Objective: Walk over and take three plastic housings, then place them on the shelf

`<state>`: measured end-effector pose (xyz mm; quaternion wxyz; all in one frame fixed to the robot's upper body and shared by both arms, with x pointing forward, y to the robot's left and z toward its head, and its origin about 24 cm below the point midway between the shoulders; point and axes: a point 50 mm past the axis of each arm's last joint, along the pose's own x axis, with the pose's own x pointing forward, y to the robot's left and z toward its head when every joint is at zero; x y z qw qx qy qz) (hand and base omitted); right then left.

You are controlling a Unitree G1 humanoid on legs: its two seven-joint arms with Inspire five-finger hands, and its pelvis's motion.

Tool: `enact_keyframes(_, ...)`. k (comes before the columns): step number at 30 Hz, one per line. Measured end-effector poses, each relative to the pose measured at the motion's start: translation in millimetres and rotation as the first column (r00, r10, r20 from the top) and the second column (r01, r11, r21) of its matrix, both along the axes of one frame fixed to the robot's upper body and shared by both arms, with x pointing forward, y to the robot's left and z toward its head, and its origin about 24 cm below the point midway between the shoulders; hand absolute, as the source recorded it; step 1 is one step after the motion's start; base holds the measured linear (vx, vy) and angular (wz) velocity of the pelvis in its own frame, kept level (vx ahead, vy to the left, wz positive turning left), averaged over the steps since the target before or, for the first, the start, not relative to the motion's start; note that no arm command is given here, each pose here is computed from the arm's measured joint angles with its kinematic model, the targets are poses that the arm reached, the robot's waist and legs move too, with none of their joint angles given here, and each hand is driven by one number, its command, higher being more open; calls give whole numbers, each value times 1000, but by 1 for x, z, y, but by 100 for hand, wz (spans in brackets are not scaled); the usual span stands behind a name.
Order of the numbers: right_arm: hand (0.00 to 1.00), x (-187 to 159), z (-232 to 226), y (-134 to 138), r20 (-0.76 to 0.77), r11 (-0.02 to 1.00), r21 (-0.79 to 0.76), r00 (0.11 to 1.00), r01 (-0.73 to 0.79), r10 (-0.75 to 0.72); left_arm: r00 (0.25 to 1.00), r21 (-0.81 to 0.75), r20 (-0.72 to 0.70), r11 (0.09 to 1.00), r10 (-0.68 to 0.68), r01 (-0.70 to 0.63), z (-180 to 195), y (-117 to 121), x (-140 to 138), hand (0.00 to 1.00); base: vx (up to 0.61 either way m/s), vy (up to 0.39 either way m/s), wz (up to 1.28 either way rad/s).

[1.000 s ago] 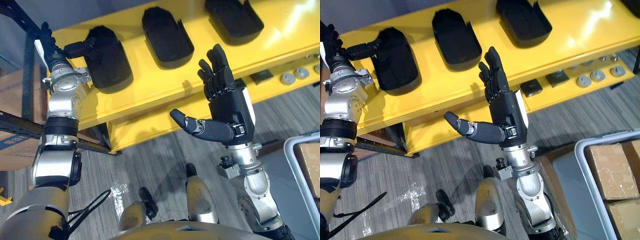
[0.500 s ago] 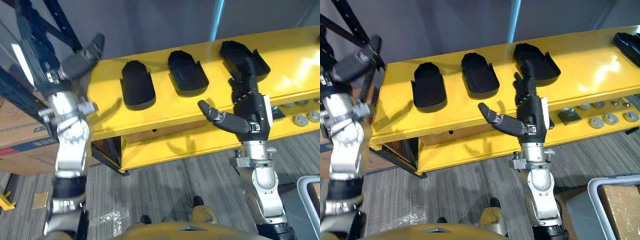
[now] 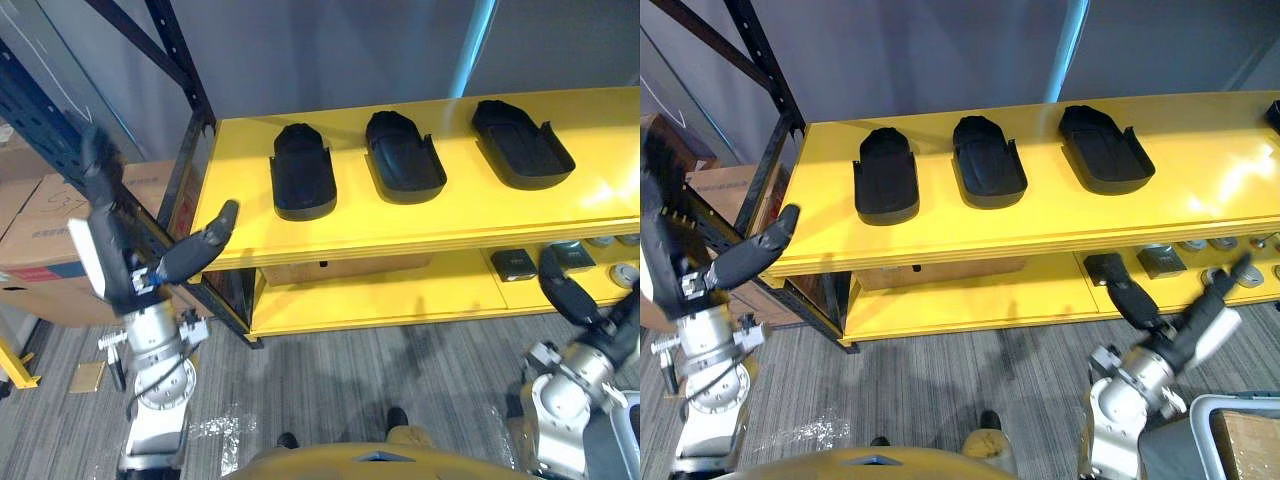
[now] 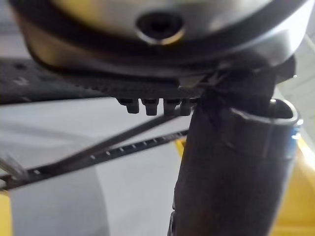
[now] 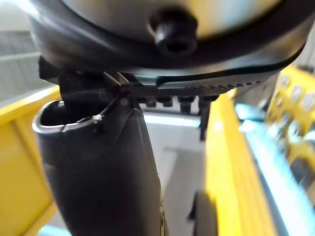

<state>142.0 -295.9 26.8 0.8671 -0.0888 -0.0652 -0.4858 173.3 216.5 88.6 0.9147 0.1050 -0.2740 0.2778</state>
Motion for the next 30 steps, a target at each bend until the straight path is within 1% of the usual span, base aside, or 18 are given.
enact_keyframes(2,100,-17,-19,-1,-75,997,55,996,52,-48,994,-37,-85,997,68,-71,-23,-1,-6,100,13,-15,9)
enact_keyframes(3,100,-31,-43,3,-153,986,143,986,90,-67,977,-51,-189,993,95,-107,-47,-5,-13,100,0,-16,11)
enact_keyframes(5,100,-38,-60,10,-195,968,222,978,114,-70,958,-49,-258,989,124,-141,-63,-6,-19,100,-7,-17,9)
enact_keyframes(7,100,-54,-92,27,-285,917,364,957,162,-56,901,-55,-409,982,142,-180,-96,-6,-30,100,-14,-7,8)
enact_keyframes(9,100,-65,-111,38,-338,875,449,941,182,-22,846,-51,-512,978,147,-201,-118,-5,-42,100,-13,1,5)
enact_keyframes(11,100,-80,-136,55,-407,799,567,912,200,60,731,-36,-669,977,132,-209,-148,-5,-59,100,-23,0,15)
enact_keyframes(12,100,-85,-142,59,-425,779,592,901,208,83,695,-35,-709,977,123,-209,-155,-5,-63,100,-17,-4,8)
enact_keyframes(14,100,-100,-166,74,-490,673,698,848,243,202,485,-36,-870,970,88,-242,-191,-5,-89,100,0,-6,10)
enact_keyframes(15,100,-105,-172,77,-500,642,722,835,258,228,422,-37,-903,966,77,-256,-200,-5,-97,100,43,4,12)
enact_keyframes(16,100,-111,-181,84,-512,583,763,811,279,283,298,-38,-953,957,51,-287,-216,-6,-113,100,59,12,9)
enact_keyframes(17,100,-122,-188,91,-521,509,799,791,320,320,210,-45,-977,936,31,-349,-225,0,-126,100,75,14,7)
enact_keyframes(19,100,-130,-192,91,-521,437,821,794,367,312,140,-79,-990,887,-16,-455,-233,6,-142,100,47,8,9)
enact_keyframes(20,100,-131,-194,92,-518,409,831,794,378,318,126,-109,-991,856,-53,-505,-236,7,-147,100,49,15,11)
enact_keyframes(21,100,-130,-196,95,-502,355,852,795,385,341,138,-191,-981,789,-136,-583,-241,8,-153,100,40,14,5)
enact_keyframes(22,100,-130,-196,96,-499,344,856,793,386,349,140,-207,-978,778,-153,-594,-242,8,-154,100,37,12,-2)
enact_keyframes(24,100,-127,-199,99,-460,282,885,794,371,398,167,-319,-946,703,-278,-636,-247,10,-155,100,0,0,0)
enact_keyframes(26,100,-124,-199,100,-447,269,892,790,362,419,195,-387,-918,662,-346,-642,-249,10,-151,100,0,0,0)
enact_keyframes(30,100,-109,-199,96,-445,301,892,773,337,452,340,-538,-836,519,-431,-665,-252,3,-136,100,-6,2,-5)
